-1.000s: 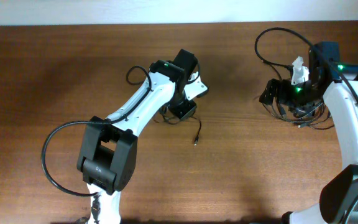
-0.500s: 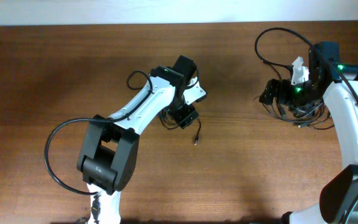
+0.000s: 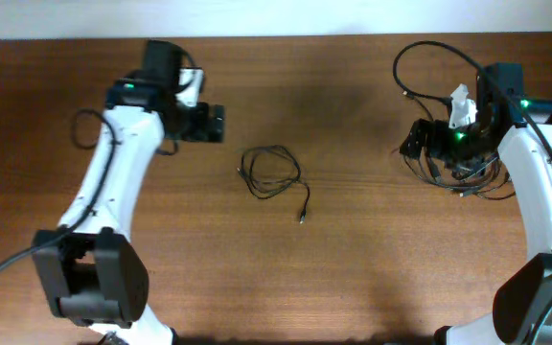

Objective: Untangle cables

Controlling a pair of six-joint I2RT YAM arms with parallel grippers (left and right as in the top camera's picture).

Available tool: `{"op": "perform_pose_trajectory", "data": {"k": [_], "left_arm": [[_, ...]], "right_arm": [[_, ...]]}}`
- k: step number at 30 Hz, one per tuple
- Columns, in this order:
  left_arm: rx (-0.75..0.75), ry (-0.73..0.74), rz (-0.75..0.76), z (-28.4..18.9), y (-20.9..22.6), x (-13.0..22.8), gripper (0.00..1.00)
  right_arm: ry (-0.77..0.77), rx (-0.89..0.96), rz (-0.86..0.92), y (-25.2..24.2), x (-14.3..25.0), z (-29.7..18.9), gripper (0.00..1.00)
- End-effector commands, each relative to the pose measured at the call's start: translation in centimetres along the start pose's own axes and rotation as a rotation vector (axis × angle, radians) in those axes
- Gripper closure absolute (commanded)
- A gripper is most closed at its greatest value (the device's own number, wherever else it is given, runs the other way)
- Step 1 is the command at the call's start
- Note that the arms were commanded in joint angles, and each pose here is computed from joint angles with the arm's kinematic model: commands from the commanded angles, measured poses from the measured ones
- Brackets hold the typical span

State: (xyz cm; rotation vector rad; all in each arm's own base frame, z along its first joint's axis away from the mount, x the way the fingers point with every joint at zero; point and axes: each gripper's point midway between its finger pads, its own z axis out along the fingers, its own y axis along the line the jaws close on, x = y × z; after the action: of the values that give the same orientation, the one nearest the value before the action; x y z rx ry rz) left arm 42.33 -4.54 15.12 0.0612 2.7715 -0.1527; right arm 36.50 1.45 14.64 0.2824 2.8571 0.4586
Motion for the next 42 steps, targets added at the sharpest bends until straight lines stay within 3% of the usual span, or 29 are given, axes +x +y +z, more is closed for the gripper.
{"op": "perform_pose_trajectory", "data": {"k": [1,6,9,12,13,14,15,19,23,26,32,42], "left_arm": [[-0.045,0.015,-0.133,-0.6,4.6,0.5,0.01],[-0.058,0.011,-0.167,-0.8,6.1,0.6,0.01],[-0.058,0.011,-0.167,-0.8,6.1,0.6,0.01],[-0.058,0.011,-0.167,-0.8,6.1,0.6,0.01],[-0.058,0.011,-0.167,-0.8,6.1,0.6,0.01],[-0.058,0.011,-0.167,-0.8,6.1,0.6,0.01],[-0.058,0.011,-0.166,-0.8,6.1,0.6,0.01],[-0.058,0.011,-0.167,-0.8,6.1,0.6,0.01],[-0.058,0.011,-0.167,-0.8,6.1,0.6,0.01],[-0.058,0.011,-0.167,-0.8,6.1,0.6,0.01],[-0.058,0.011,-0.166,-0.8,6.1,0.6,0.01],[-0.058,0.011,-0.167,-0.8,6.1,0.6,0.01]], "right_arm": [[-0.022,-0.064,0.0,1.2,-0.6,-0.1,0.02],[-0.042,-0.262,-0.063,4.9,-1.2,-0.5,0.04],[-0.012,-0.292,-0.359,9.0,0.9,0.5,0.36],[0.008,-0.344,-0.677,14.1,3.7,1.5,0.32],[-0.001,-0.374,-0.705,15.7,4.1,1.6,0.25],[-0.022,-0.422,-0.765,17.7,4.6,1.6,0.38],[-0.062,-0.455,-0.964,20.4,5.7,1.8,0.73],[-0.053,-0.521,-1.256,24.5,10.0,2.8,0.75],[-0.006,-0.394,-1.356,25.0,11.1,6.8,0.59],[0.025,-0.337,-1.165,24.9,10.0,10.5,0.56],[-0.044,-0.026,-0.558,21.4,5.3,16.7,0.56],[-0.015,0.165,-0.368,17.2,5.6,19.1,0.67]]}}
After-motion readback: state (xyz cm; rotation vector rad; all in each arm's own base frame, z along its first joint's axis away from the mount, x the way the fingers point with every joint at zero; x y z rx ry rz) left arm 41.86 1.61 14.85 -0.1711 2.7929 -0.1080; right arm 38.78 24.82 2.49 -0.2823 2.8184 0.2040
